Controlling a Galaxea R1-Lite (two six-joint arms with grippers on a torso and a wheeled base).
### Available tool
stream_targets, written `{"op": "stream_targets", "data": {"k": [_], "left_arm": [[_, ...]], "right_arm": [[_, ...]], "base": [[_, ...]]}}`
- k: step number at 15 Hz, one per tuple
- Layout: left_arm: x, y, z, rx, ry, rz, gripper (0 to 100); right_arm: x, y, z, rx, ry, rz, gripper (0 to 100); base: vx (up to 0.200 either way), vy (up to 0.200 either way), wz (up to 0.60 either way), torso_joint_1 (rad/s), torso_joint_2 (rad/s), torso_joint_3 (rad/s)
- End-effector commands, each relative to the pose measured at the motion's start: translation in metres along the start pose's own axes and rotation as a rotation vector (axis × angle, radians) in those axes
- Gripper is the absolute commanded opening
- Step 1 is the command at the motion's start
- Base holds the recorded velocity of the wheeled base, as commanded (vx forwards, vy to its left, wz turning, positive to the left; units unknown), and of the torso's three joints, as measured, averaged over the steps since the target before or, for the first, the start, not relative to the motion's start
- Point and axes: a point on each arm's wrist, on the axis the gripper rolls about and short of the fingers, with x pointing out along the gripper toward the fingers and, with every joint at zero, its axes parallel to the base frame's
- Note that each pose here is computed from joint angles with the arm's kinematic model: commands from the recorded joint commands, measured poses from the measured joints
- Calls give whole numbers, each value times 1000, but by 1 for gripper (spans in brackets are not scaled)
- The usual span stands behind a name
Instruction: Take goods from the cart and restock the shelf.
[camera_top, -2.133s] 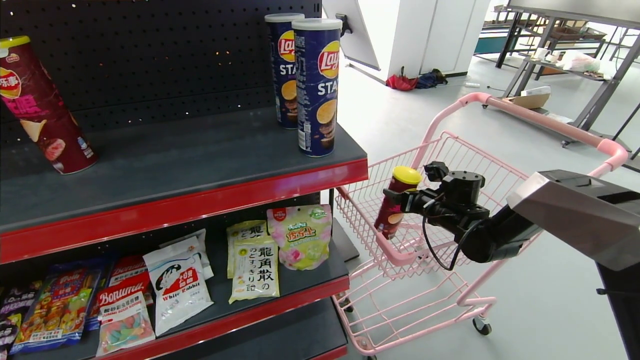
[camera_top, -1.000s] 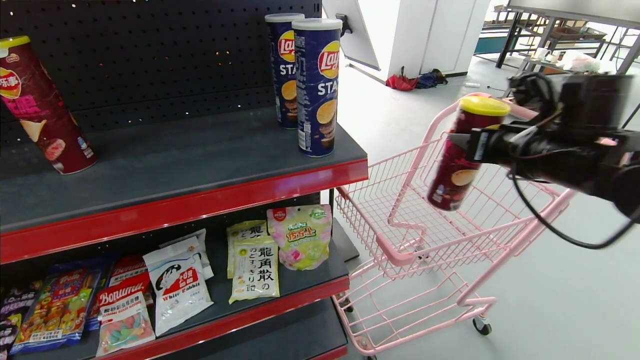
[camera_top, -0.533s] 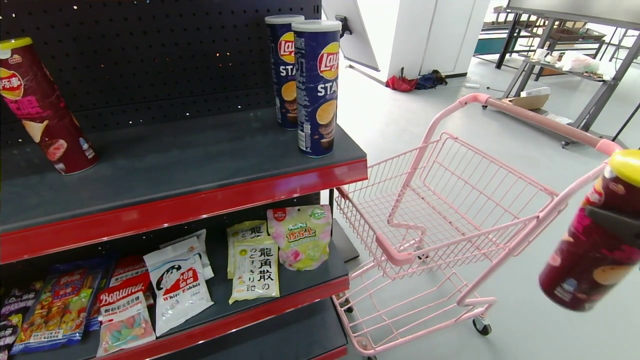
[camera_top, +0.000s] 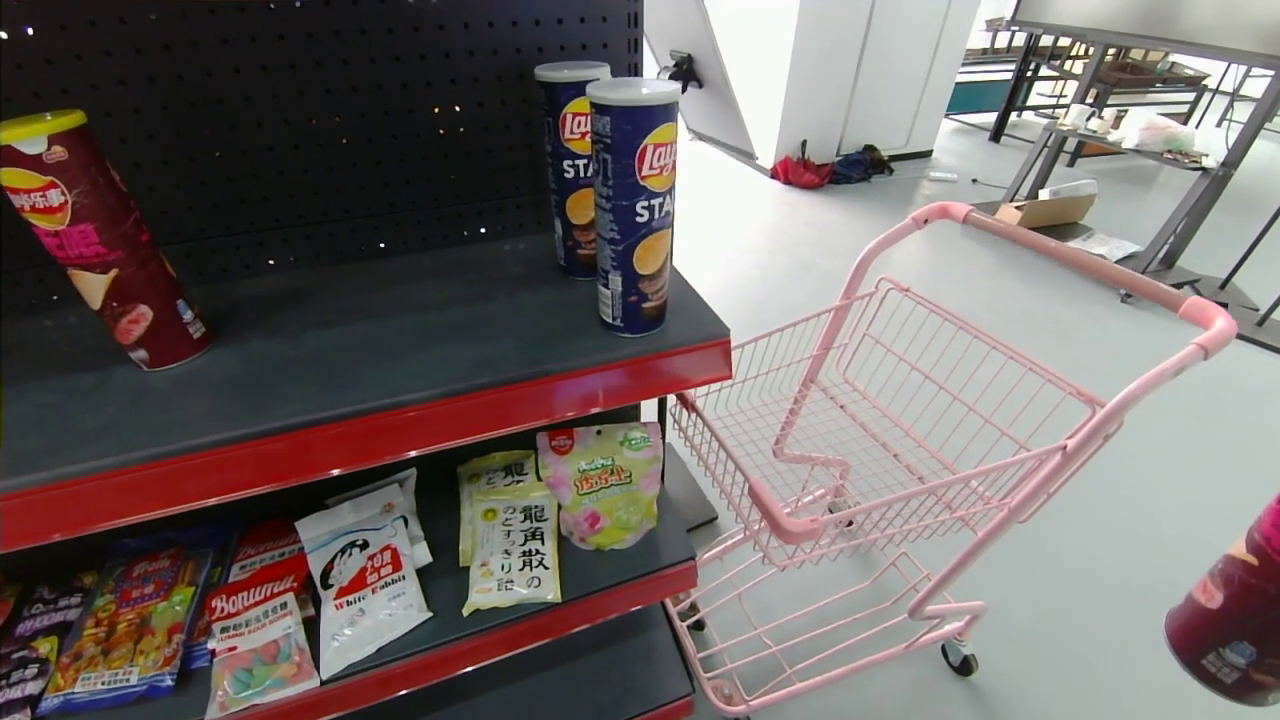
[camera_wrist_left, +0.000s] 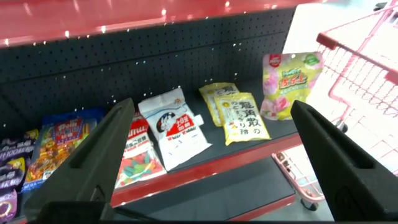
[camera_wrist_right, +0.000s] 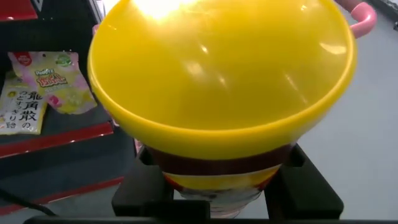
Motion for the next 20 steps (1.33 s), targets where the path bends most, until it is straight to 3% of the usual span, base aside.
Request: {"op": "stream_targets", "data": {"k": [1, 9, 20], "left_arm": [[0, 0, 0, 1, 1, 1, 100], [0, 0, 0, -1, 1, 1, 100], [0, 0, 0, -1, 1, 1, 100]], "right_arm": [[-2, 0, -2, 0, -2, 0, 0], [-6, 0, -14, -25, 7, 0, 0], [-5, 1, -26, -45, 36, 0, 0]], "base": [[0, 0, 0, 193, -515, -334], [0, 0, 0, 212, -544, -340], [0, 0, 55, 131, -307, -179]]}}
